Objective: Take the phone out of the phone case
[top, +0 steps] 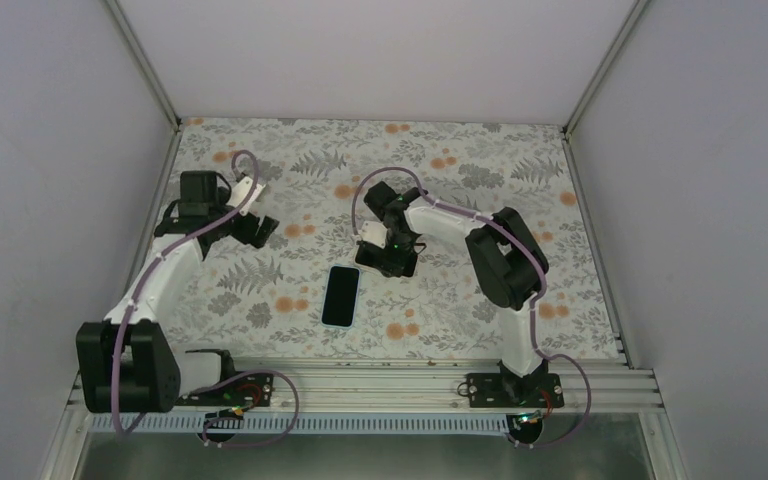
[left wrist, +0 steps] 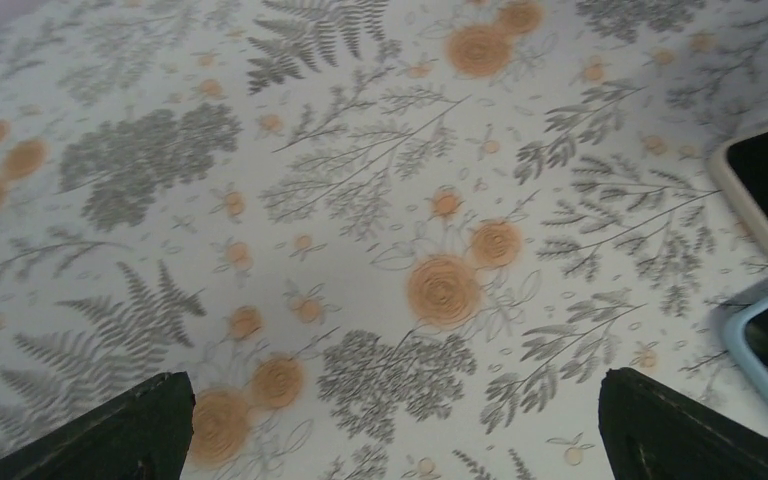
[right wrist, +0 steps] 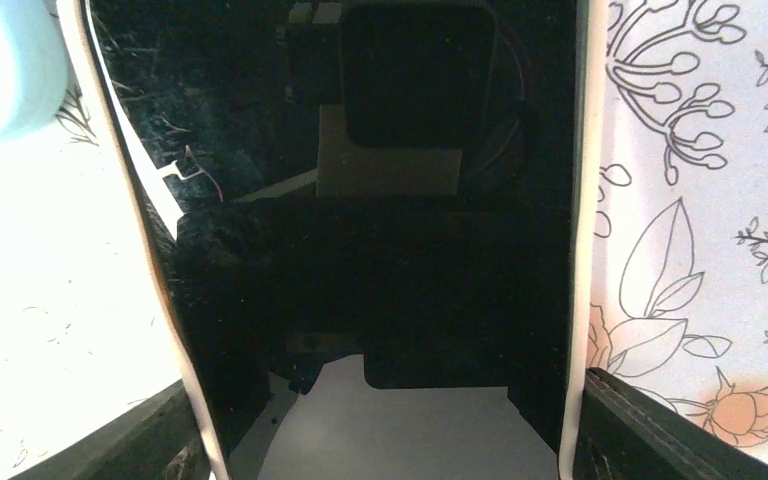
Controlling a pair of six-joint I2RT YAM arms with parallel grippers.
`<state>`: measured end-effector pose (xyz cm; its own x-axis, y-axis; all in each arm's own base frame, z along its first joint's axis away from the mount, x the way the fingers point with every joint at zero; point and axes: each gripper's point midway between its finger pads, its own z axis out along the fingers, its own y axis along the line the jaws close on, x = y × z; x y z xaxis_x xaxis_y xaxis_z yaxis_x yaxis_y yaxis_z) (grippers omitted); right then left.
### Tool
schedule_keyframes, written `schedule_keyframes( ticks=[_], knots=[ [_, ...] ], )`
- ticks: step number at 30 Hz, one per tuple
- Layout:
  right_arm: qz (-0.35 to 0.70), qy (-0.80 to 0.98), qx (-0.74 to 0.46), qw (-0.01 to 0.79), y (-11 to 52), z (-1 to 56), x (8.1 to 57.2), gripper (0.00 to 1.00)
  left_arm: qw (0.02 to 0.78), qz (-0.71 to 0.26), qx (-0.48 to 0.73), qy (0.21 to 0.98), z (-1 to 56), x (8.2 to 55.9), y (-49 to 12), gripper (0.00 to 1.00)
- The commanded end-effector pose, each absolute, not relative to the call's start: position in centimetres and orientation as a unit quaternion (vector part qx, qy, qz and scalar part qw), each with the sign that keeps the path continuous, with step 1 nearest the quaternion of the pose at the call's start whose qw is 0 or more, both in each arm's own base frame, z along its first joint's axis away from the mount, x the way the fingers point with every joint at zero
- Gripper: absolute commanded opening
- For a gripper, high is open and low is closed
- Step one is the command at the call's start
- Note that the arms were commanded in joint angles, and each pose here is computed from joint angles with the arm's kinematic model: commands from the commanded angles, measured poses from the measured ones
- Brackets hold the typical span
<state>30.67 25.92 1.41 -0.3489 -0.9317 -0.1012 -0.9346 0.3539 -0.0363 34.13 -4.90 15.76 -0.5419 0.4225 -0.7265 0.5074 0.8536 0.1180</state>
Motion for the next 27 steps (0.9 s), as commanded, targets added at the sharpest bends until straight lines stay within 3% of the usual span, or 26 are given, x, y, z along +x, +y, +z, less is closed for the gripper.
schedule_keyframes(
  ticks=[1,13,27],
  knots=[
    [0.001,0.821,-0.567,0.063,25.6,1.3,30.7,0.77,0.361,-0.155,0.28,0.876,15.8,34.1,-7.9,1.0],
    [0.012,0.816,-0.546,0.191,29.4,7.2,34.0,0.66,0.194,-0.343,0.324,0.86,13.5,34.1,-15.7,1.0],
    [0.023,0.798,-0.54,0.266,32.9,12.6,35.6,0.69,0.124,-0.434,0.306,0.838,12.3,36.1,-19.7,0.99]
  ],
)
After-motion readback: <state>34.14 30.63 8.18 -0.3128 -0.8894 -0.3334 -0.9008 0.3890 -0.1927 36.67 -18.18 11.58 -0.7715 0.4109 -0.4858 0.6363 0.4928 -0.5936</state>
